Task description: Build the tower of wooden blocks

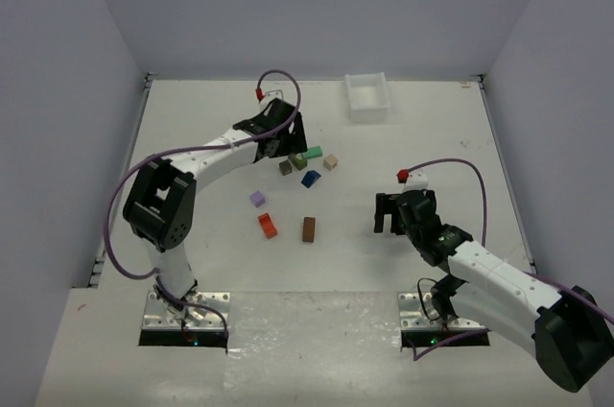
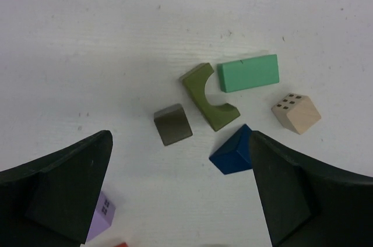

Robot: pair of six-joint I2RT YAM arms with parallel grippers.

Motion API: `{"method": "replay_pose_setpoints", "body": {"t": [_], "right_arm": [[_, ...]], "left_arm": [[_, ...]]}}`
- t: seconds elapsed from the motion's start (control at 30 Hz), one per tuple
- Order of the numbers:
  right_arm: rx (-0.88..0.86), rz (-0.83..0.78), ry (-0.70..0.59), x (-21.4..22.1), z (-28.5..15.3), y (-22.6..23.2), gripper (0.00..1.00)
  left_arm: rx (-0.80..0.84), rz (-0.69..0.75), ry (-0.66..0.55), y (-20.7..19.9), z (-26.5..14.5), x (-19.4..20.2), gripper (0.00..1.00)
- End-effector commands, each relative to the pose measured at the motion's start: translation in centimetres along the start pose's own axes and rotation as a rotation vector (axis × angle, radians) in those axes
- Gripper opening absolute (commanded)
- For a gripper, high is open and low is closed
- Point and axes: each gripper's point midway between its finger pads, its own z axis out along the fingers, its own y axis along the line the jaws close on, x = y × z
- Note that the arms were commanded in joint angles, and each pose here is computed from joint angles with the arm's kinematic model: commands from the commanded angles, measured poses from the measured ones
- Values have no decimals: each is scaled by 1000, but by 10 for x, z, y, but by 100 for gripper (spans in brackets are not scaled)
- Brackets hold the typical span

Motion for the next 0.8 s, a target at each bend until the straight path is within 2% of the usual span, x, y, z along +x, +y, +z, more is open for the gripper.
{"method": "replay_pose_setpoints", "body": {"t": [0.0, 0.13, 0.47, 0.5, 0.57, 0.73, 0.77], "right_arm": [[7, 10, -61, -26, -1, 4, 99], [14, 10, -60, -26, 0, 2, 99], [23, 2, -48, -25, 2, 2, 99], [24, 2, -47, -24, 2, 1, 99], [24, 2, -46, -24, 1, 1, 99], [19, 6, -52, -25, 0, 2, 99], [18, 8, -54, -25, 0, 2, 99]], "left_arm": [[46, 103, -15, -15, 24, -20, 100], [11, 108, -9, -13, 46, -31, 93], [-14, 133, 58, -3, 74, -6, 72], [-13, 134, 62, -3, 76, -5, 68], [-14, 136, 70, -3, 78, -1, 53], [-18, 137, 79, -1, 78, 2, 30], [-19, 131, 80, 0, 77, 3, 23]]}}
